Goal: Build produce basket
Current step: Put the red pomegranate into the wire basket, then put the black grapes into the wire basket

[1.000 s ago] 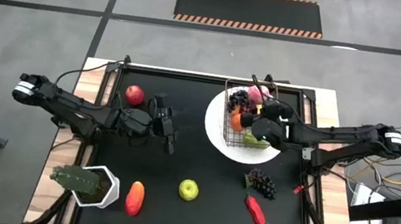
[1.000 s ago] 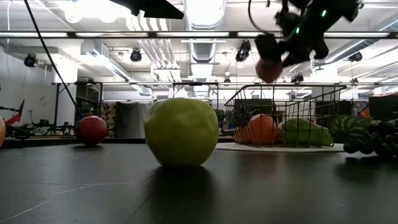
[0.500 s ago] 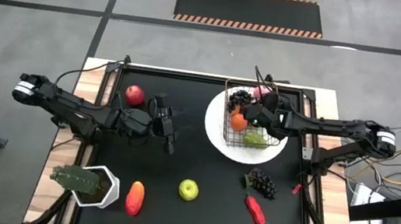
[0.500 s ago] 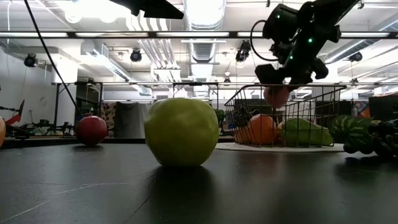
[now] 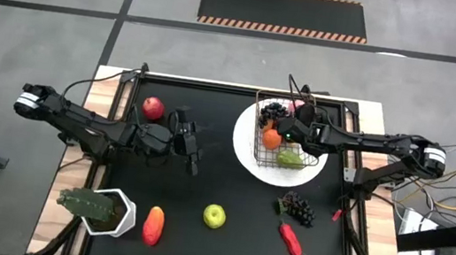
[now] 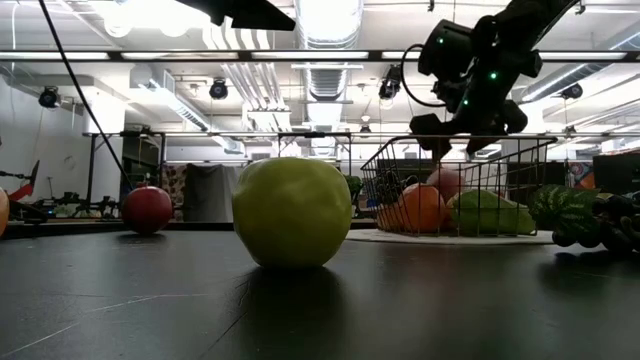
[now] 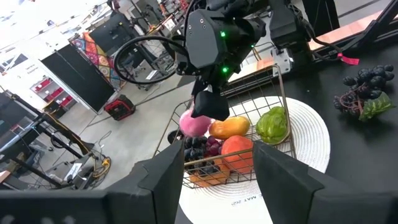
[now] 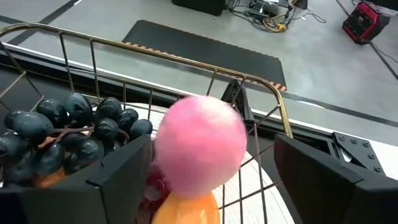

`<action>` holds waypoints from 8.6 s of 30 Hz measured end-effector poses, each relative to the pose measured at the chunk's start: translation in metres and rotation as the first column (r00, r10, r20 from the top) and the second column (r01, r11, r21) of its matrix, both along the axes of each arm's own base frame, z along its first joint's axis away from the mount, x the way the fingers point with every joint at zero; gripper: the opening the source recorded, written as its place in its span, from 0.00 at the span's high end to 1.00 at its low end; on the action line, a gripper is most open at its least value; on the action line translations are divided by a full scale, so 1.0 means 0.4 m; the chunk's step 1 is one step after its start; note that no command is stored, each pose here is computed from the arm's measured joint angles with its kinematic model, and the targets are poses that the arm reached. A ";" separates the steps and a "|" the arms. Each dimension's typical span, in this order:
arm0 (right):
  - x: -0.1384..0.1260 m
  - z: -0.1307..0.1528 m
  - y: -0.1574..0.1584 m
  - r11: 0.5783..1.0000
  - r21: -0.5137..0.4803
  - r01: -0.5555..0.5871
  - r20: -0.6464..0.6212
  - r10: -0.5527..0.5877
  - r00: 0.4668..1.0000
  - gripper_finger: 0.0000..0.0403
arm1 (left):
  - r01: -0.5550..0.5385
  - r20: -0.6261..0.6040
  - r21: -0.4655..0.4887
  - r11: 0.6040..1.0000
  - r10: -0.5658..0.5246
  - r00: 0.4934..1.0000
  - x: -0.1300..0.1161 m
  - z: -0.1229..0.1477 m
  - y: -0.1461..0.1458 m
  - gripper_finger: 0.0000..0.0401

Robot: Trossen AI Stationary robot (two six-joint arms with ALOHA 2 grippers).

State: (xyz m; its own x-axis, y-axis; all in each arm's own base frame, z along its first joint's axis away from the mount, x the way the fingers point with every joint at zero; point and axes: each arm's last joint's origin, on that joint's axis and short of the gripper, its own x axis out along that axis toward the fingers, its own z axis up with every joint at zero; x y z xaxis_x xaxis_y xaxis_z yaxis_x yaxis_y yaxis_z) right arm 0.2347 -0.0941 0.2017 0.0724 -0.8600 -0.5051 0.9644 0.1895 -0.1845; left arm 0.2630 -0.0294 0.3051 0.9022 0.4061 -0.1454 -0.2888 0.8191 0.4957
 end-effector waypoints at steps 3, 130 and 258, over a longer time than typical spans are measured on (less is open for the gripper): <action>0.001 0.001 0.000 1.000 -0.001 0.000 0.003 0.000 1.000 0.18 | 0.000 0.000 0.000 1.000 0.000 1.000 0.000 0.000 0.000 0.57; -0.171 0.128 0.293 0.232 -0.277 -0.932 -0.048 0.966 0.255 0.19 | -0.926 -0.792 -0.377 -0.002 0.519 0.321 -0.272 -0.197 0.493 1.00; -0.076 -0.032 0.470 0.426 0.754 -0.500 0.051 0.720 0.692 0.19 | 0.286 -0.106 -0.058 0.957 -0.290 0.951 0.176 0.003 -0.051 1.00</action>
